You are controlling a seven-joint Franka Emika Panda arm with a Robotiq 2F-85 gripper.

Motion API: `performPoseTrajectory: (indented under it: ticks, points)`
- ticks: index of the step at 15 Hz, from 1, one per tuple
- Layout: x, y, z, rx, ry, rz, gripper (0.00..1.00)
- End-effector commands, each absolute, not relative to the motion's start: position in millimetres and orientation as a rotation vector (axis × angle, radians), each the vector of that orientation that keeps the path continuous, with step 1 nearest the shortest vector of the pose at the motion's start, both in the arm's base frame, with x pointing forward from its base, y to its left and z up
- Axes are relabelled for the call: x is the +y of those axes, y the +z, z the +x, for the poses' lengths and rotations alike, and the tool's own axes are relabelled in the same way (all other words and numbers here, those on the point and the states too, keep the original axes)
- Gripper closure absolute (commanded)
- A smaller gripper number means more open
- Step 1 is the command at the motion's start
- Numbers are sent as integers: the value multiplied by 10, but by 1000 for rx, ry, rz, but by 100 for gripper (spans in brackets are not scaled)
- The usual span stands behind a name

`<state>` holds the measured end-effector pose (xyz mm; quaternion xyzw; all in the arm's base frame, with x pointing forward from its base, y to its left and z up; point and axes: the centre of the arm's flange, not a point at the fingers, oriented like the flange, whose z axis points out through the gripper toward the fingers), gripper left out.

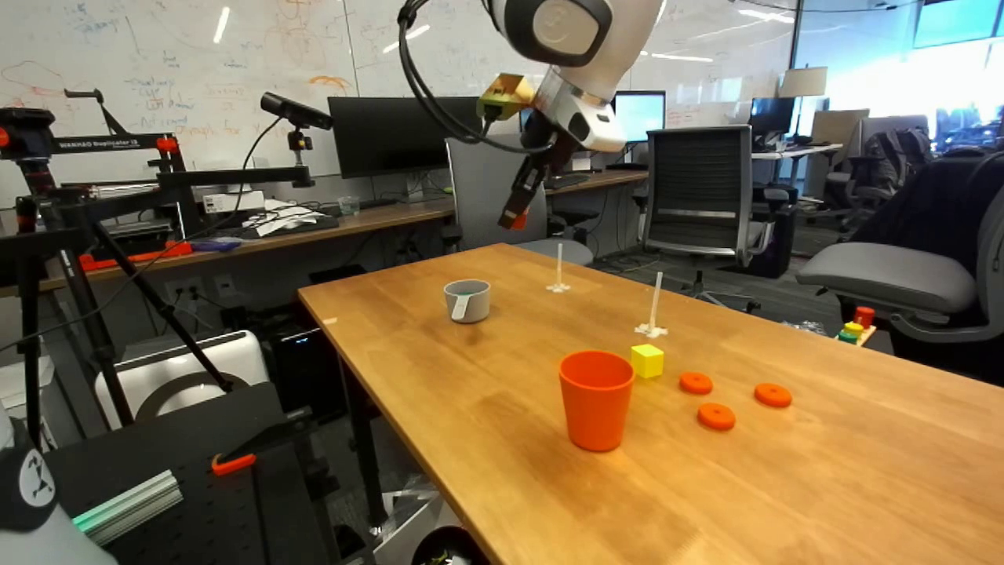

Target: Put the green, orange and yellow blocks in the pot

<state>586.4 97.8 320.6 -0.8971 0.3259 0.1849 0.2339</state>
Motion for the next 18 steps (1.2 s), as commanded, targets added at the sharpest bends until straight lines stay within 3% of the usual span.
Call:
performPoseTrajectory:
  ticks: [1,2,7,13,14,15,18]
  points:
    - [618,3684,6367,914,581,-2418,88]
    - [1308,2973,6059,932,592,-2393,88]
    - [1925,2345,6205,985,717,-2424,88]
    - [2691,1569,5688,993,791,-2469,88]
    - [2735,1615,5666,1010,786,-2461,38]
    - [2764,1641,5642,1016,789,-2465,37]
    - [2841,1671,5588,1005,767,-2472,17]
